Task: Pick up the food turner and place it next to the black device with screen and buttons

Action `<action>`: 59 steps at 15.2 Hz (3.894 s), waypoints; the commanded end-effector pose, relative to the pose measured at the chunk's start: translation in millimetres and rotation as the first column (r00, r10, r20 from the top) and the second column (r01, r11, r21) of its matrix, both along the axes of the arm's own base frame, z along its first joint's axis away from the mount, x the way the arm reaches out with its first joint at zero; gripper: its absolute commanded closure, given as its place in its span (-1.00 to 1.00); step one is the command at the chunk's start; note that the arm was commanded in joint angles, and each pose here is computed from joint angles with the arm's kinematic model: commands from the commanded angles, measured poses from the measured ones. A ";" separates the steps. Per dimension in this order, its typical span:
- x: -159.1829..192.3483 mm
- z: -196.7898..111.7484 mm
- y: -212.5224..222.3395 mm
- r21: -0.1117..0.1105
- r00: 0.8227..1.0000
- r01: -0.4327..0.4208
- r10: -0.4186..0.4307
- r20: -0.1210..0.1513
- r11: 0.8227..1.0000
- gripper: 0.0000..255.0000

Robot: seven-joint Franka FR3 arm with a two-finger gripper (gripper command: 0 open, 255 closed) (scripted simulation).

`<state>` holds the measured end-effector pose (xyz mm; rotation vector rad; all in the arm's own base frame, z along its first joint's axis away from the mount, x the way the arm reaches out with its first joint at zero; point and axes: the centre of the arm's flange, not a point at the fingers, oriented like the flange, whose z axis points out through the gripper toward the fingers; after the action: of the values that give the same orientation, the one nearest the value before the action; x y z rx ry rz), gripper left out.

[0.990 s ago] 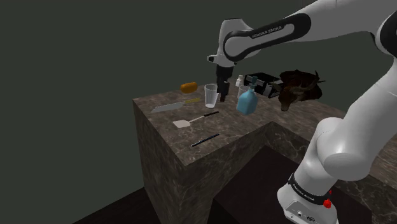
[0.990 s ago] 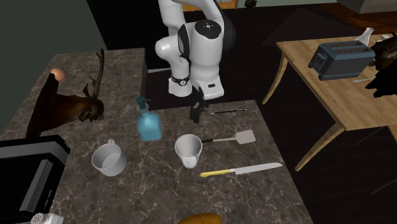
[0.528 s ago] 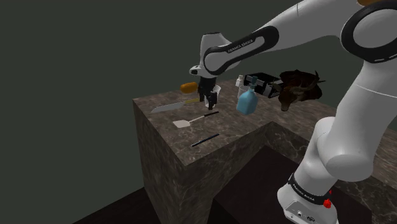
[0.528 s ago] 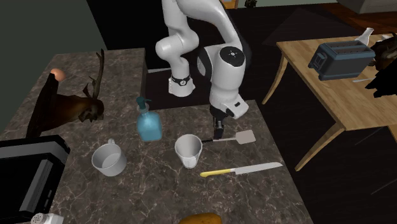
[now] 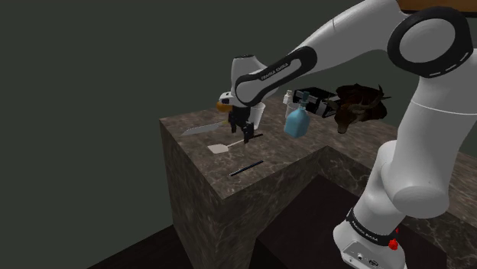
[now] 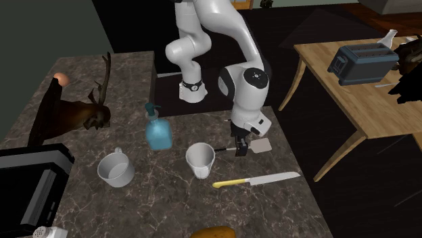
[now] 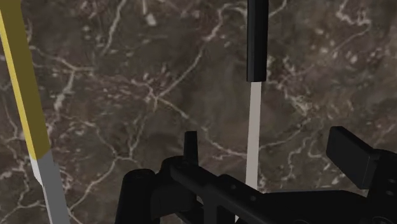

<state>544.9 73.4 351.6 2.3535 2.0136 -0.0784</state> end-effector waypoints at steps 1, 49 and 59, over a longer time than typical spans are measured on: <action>-0.3 -10.1 -0.6 0.000 1.000 -0.001 0.001 0.001 1.000 -1.00; -0.4 145.3 -0.8 0.000 1.000 -0.001 0.001 0.001 1.000 1.00; -15.4 157.3 -92.0 0.000 1.000 -0.001 0.001 0.001 1.000 1.00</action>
<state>534.6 -3.8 509.0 2.3538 2.0123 -0.0771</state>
